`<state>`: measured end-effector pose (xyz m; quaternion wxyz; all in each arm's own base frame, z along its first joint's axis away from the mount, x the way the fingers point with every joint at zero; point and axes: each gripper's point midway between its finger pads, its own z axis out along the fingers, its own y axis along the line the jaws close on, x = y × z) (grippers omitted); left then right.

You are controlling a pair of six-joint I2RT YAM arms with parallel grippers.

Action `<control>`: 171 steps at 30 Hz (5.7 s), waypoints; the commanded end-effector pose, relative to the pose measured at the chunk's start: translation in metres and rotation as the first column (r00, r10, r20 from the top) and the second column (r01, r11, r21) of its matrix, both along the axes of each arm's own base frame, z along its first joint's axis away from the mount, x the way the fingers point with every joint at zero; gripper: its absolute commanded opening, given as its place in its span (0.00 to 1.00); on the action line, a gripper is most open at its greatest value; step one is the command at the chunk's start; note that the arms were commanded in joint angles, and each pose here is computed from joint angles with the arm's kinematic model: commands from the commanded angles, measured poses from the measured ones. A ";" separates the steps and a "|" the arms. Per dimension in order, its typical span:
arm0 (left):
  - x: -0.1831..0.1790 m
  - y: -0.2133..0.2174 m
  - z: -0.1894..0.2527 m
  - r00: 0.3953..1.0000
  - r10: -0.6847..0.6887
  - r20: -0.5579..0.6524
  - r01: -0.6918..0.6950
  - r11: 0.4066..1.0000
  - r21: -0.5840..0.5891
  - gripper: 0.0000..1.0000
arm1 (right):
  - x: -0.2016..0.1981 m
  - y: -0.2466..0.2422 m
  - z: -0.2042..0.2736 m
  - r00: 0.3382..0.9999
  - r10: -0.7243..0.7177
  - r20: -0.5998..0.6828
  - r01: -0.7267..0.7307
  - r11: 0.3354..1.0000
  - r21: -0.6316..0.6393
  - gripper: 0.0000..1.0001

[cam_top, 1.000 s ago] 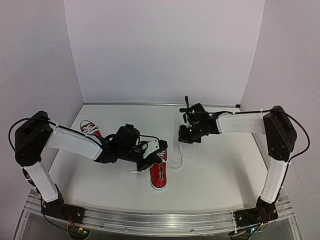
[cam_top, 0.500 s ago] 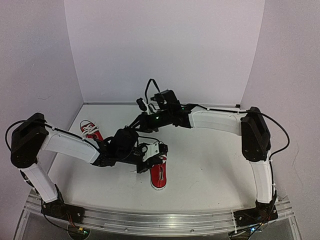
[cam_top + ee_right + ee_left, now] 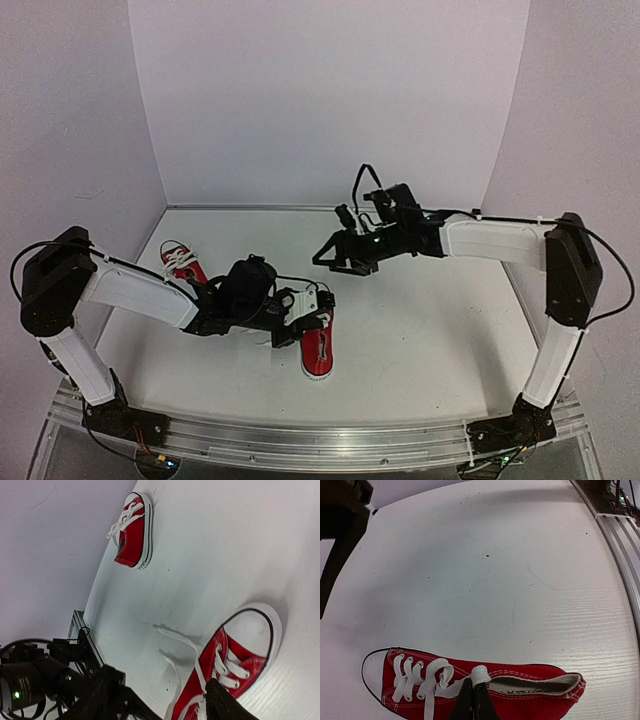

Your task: Tie the shoes

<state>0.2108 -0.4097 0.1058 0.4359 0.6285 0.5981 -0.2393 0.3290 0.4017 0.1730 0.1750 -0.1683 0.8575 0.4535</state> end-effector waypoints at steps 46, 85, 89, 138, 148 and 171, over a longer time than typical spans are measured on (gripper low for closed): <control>0.019 -0.015 0.014 0.996 0.046 0.081 -0.042 0.997 -0.059 0.00 | -0.089 -0.012 -0.065 0.978 0.133 -0.162 -0.134 0.991 0.004 0.32; 0.055 0.112 -0.035 0.937 0.311 -0.160 -0.214 0.871 0.441 0.46 | -0.078 -0.004 -0.051 0.985 0.127 -0.115 -0.124 0.992 0.039 0.00; 0.062 0.115 -0.057 0.926 0.323 -0.195 -0.186 0.839 0.511 0.46 | -0.077 -0.004 -0.051 0.986 0.120 -0.115 -0.117 0.993 0.033 0.00; -0.083 0.134 0.056 0.921 0.298 -0.249 -0.138 0.851 0.507 0.00 | -0.050 -0.001 -0.040 0.997 0.012 -0.075 -0.011 1.000 0.002 0.00; -0.096 0.128 -0.004 0.893 0.395 -0.216 -0.135 0.692 0.709 0.00 | -0.047 -0.003 -0.037 0.998 0.003 -0.069 -0.003 1.000 0.001 0.00; -0.116 -0.080 0.051 0.970 -0.235 -0.054 0.241 0.943 0.230 0.00 | -0.046 -0.004 -0.025 0.995 0.099 -0.007 -0.099 0.995 0.009 0.00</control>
